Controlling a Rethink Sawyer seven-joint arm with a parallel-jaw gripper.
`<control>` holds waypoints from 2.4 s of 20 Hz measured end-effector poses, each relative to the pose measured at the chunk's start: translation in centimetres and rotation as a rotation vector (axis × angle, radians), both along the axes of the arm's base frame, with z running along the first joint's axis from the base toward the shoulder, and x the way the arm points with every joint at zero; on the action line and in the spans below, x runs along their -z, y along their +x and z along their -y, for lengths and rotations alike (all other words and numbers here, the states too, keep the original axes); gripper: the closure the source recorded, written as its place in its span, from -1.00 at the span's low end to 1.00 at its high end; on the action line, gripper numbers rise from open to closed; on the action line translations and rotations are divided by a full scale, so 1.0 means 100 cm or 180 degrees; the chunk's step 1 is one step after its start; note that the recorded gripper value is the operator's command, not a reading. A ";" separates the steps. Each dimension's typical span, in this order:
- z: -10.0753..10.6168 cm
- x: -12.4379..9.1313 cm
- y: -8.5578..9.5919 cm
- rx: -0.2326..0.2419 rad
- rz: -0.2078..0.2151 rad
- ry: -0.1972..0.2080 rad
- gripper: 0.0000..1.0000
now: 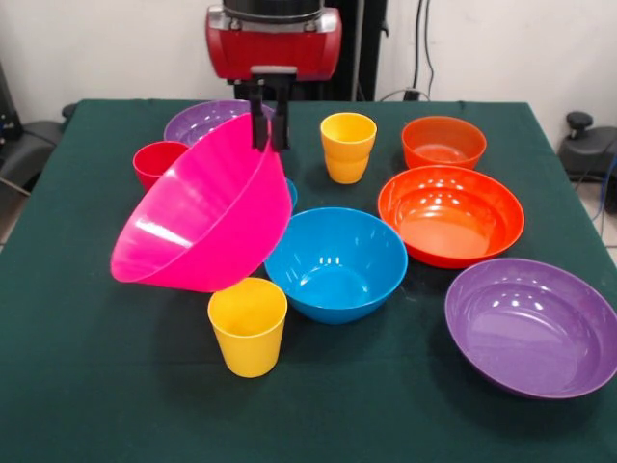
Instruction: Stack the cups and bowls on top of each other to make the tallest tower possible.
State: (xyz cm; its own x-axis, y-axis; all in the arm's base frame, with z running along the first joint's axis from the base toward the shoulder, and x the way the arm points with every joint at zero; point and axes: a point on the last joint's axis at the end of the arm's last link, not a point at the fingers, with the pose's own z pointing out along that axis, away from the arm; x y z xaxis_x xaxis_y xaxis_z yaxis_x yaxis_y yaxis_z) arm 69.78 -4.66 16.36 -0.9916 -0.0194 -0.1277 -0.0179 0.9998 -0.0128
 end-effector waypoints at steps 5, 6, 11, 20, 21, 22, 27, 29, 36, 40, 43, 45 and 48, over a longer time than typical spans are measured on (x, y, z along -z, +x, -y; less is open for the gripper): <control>-0.024 -0.015 0.003 -0.0056 -0.0001 0.0007 1.00; -0.028 -0.018 0.003 -0.0068 -0.0003 0.0000 1.00; -0.045 -0.031 0.001 -0.0112 -0.0025 -0.0041 1.00; -0.073 -0.039 -0.013 -0.0117 -0.0078 -0.0072 1.00; -0.074 -0.039 -0.016 -0.0113 -0.0097 -0.0078 1.00; -0.076 -0.038 -0.019 -0.0110 -0.0115 -0.0085 1.00; -0.083 -0.032 -0.036 -0.0060 -0.0222 -0.0094 1.00; -0.086 -0.027 -0.046 -0.0016 -0.0293 -0.0102 1.00; -0.089 -0.014 -0.071 0.0103 -0.0459 -0.0148 1.00; -0.091 -0.009 -0.080 0.0154 -0.0507 -0.0174 1.00; -0.092 -0.006 -0.082 0.0188 -0.0487 -0.0187 1.00; -0.092 -0.006 -0.082 0.0207 -0.0460 -0.0191 1.00; -0.092 -0.006 -0.082 0.0228 -0.0434 -0.0196 1.00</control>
